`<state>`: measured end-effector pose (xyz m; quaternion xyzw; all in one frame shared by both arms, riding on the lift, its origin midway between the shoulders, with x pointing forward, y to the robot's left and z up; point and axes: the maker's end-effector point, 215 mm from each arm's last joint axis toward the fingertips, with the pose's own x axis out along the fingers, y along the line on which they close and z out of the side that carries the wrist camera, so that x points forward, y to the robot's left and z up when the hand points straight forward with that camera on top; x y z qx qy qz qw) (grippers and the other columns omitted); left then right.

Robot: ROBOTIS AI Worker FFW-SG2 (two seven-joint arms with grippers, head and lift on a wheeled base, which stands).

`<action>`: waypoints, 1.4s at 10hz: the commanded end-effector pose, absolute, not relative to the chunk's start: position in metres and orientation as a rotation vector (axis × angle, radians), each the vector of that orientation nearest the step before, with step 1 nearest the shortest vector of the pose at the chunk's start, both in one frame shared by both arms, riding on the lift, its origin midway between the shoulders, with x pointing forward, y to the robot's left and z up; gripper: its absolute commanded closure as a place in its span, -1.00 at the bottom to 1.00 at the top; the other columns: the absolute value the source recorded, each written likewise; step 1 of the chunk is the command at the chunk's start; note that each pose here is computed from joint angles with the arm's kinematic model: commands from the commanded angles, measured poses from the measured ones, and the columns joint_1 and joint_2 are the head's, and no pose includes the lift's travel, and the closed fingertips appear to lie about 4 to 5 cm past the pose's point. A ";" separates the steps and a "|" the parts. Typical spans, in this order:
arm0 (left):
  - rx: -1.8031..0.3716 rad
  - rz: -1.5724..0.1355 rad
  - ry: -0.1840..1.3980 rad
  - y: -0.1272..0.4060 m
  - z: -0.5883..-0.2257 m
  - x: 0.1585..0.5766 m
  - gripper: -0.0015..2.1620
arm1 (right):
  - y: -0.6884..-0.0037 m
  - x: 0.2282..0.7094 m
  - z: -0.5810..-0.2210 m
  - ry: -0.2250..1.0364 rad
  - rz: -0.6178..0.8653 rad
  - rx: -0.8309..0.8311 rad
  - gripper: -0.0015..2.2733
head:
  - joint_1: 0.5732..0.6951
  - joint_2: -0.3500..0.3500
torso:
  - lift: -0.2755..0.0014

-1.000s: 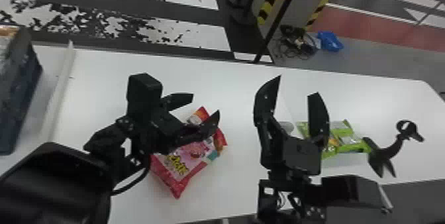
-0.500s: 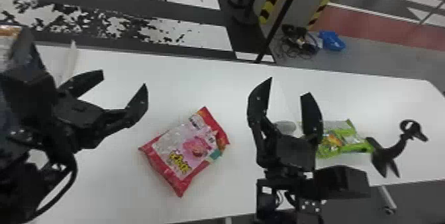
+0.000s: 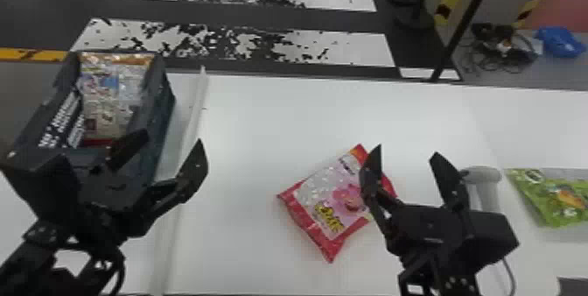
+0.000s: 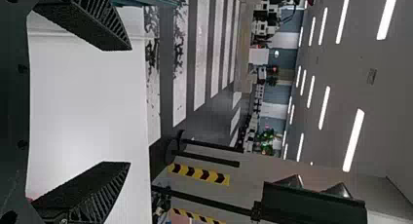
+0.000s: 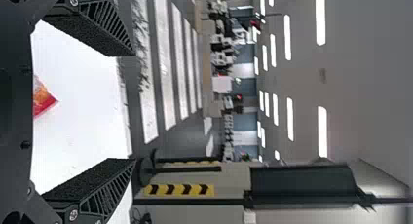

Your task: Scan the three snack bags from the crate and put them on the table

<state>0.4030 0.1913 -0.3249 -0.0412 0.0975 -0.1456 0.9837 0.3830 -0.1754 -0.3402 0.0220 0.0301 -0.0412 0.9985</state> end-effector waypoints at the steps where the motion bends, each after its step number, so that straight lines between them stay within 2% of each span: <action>1: -0.100 -0.277 0.225 0.204 -0.335 0.389 -0.97 | -0.146 0.374 -0.376 0.183 -0.011 0.022 -0.87 | 1.00 0.00 | 0.31; 3: -0.123 -0.286 0.246 0.209 -0.342 0.376 -0.97 | -0.115 0.361 -0.385 0.218 0.054 0.037 -0.87 | 1.00 0.27 | 0.31; 4: -0.136 -0.287 0.247 0.211 -0.343 0.374 -0.97 | -0.100 0.354 -0.391 0.241 0.087 0.047 -0.87 | 1.00 0.36 | 0.31; 5: -0.139 -0.291 0.249 0.209 -0.343 0.373 -0.97 | -0.081 0.342 -0.406 0.295 0.134 0.057 -0.78 | 1.00 0.40 | 0.31; 6: -0.140 -0.292 0.249 0.208 -0.343 0.373 -0.97 | -0.064 0.331 -0.414 0.325 0.174 0.072 -0.51 | 1.00 0.50 | 0.31; 7: -0.140 -0.293 0.246 0.208 -0.342 0.374 -0.97 | -0.051 0.318 -0.433 0.399 0.214 0.091 0.53 | 1.00 0.60 | 0.31; 8: -0.139 -0.293 0.247 0.208 -0.343 0.374 -0.97 | -0.039 0.309 -0.444 0.444 0.267 0.113 0.78 | 1.00 0.69 | 0.31; 9: -0.140 -0.292 0.249 0.207 -0.344 0.375 -0.97 | -0.031 0.301 -0.456 0.479 0.297 0.116 0.87 | 1.00 0.77 | 0.31; 11: -0.147 -0.294 0.258 0.208 -0.350 0.374 -0.97 | -0.027 0.296 -0.477 0.515 0.318 0.112 0.91 | 1.00 0.85 | 0.31; 14: -0.155 -0.296 0.262 0.204 -0.356 0.378 -0.97 | -0.032 0.299 -0.499 0.550 0.311 0.106 0.92 | 1.00 0.87 | 0.31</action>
